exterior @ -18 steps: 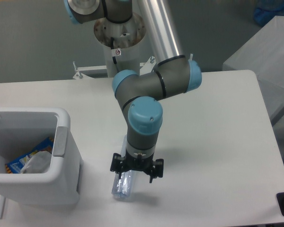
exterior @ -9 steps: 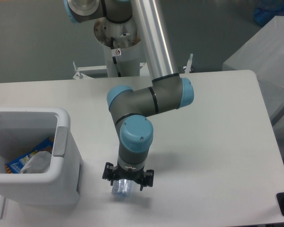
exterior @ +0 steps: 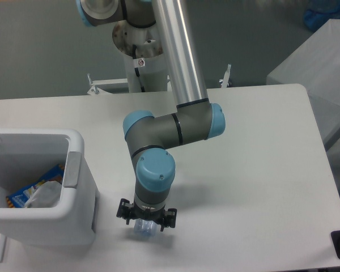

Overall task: Place the trash in the trash can
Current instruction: 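Close the gripper around the bottle's end, then lift the water bottle and carry it over the bin, then lower the bottle into the bin and release it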

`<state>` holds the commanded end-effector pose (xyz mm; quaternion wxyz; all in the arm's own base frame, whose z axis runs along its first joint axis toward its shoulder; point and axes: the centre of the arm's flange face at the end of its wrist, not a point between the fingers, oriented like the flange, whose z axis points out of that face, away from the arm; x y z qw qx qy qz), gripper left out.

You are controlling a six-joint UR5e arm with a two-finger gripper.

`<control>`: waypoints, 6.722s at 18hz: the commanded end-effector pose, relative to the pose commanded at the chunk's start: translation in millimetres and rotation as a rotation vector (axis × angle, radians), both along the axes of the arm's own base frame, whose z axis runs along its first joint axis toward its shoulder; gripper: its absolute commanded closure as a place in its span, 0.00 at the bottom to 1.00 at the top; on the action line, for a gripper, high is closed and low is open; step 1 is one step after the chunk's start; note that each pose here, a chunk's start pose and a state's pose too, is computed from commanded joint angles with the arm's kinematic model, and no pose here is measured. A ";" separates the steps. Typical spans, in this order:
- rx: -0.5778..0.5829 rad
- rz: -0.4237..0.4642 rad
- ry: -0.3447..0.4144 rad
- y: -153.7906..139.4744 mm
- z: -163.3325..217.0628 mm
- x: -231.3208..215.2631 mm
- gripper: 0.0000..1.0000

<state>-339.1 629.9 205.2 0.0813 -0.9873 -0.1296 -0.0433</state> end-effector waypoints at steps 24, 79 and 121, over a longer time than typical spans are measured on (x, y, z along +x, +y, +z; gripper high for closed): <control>-0.010 -0.003 0.014 0.6 -17.2 -1.3 0.33; 0.842 -0.154 0.225 -23.5 433.0 118.9 0.43; 0.646 -0.251 0.049 35.7 290.0 191.2 0.26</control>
